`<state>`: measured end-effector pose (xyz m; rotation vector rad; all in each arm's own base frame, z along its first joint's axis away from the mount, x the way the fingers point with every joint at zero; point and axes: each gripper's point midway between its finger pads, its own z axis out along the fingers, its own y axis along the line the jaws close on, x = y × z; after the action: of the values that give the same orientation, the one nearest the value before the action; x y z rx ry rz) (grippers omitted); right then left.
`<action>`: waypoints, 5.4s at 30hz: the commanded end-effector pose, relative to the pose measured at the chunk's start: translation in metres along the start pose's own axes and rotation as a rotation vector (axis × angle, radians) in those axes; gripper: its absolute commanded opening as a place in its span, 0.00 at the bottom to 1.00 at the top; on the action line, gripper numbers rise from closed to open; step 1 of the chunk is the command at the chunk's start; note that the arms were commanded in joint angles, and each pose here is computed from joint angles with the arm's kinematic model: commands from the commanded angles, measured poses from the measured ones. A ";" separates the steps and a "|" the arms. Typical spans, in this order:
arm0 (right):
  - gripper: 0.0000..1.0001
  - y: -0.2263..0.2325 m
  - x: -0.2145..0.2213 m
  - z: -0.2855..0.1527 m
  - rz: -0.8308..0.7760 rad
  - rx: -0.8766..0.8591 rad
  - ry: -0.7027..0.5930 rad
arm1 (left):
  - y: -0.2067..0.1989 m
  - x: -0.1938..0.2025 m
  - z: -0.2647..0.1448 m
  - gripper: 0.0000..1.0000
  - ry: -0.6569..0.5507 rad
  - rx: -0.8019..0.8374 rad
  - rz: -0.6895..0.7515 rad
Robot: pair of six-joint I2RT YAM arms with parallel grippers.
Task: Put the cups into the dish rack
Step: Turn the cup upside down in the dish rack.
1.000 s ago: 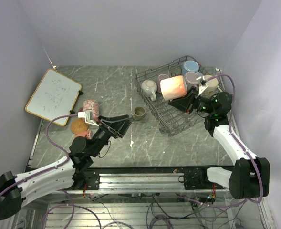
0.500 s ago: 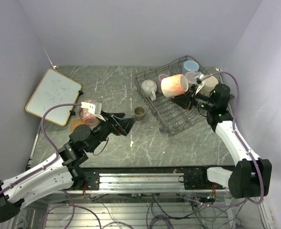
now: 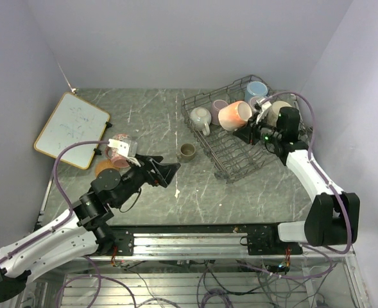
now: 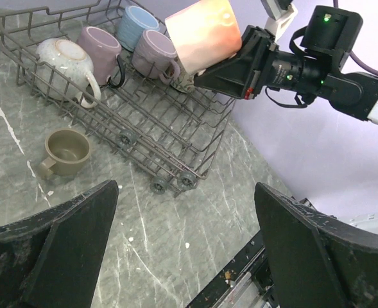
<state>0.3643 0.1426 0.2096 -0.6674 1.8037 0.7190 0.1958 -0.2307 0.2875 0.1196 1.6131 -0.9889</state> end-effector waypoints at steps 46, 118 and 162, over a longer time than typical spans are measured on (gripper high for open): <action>0.00 -0.069 0.079 0.096 0.043 0.112 0.316 | 0.014 -0.007 -0.016 0.97 -0.028 -0.053 0.016; 0.23 -0.153 0.112 0.093 -0.093 0.369 0.476 | 0.009 -0.013 -0.015 0.97 -0.024 -0.049 0.019; 0.58 -0.064 -0.004 0.031 -0.061 0.167 0.164 | 0.043 -0.003 -0.008 0.97 0.047 -0.238 0.143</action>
<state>0.4505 0.1107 0.1619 -0.6778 2.0322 0.3741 0.2043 -0.2094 0.2604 0.1158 1.7289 -0.7948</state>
